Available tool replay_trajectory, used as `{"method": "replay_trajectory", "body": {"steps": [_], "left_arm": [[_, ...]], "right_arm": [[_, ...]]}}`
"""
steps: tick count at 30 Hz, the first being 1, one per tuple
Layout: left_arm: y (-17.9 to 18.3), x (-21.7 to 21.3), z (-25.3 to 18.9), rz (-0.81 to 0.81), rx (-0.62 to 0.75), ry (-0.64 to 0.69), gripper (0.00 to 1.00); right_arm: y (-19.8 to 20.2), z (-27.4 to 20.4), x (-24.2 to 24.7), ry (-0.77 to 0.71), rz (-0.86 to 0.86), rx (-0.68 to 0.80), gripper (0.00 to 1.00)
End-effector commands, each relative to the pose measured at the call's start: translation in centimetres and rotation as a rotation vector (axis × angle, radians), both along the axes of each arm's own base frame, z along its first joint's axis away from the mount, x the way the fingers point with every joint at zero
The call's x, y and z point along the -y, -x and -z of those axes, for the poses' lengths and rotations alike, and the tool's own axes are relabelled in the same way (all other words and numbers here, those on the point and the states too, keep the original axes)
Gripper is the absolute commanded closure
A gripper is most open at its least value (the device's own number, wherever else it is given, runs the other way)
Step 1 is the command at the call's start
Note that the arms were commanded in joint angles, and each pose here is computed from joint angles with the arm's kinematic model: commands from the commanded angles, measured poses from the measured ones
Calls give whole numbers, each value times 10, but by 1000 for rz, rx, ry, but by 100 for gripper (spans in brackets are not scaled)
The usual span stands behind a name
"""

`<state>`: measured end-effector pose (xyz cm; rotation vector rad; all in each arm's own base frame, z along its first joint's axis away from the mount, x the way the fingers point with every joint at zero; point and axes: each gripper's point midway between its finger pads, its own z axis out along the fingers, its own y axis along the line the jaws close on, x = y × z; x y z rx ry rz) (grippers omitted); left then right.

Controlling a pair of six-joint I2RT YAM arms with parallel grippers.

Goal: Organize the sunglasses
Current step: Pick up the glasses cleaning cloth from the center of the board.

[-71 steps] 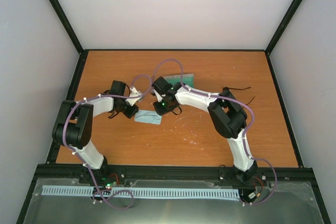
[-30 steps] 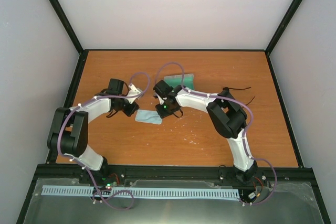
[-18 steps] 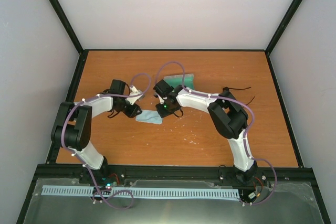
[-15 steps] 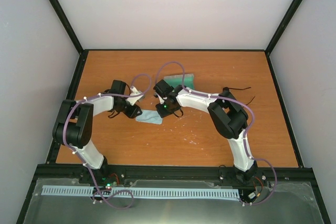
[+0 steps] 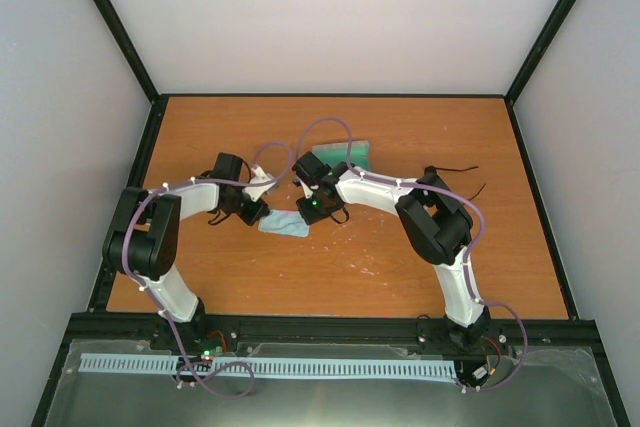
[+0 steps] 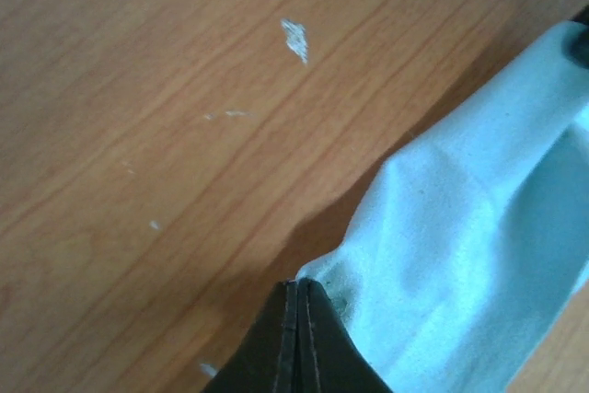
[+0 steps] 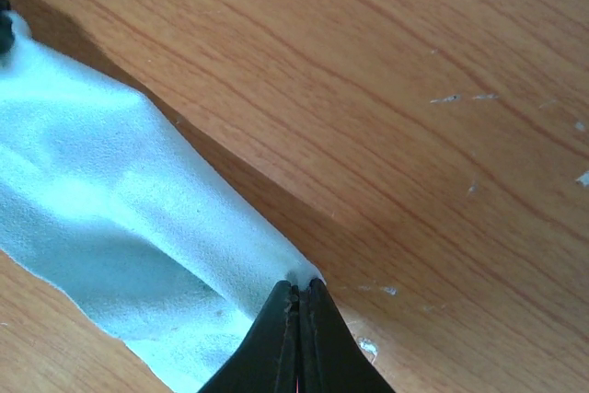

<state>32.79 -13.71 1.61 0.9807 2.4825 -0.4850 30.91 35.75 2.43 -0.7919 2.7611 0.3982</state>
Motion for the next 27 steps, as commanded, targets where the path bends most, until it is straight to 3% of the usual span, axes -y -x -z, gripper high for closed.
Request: {"method": "replay_trajectory", "body": {"steps": [1,16,27], "left_arm": [[19,5,2,30,-33,14,99],[-22,20,-60,-6,89,101,99],[-24,36,-63,16,87,136,100]], "right_arm": [[-3,-7,-1,-14,15,16,97],[-18,-31,13,5,69,135,97],[-26,-42,28,48,122,211,97]]}}
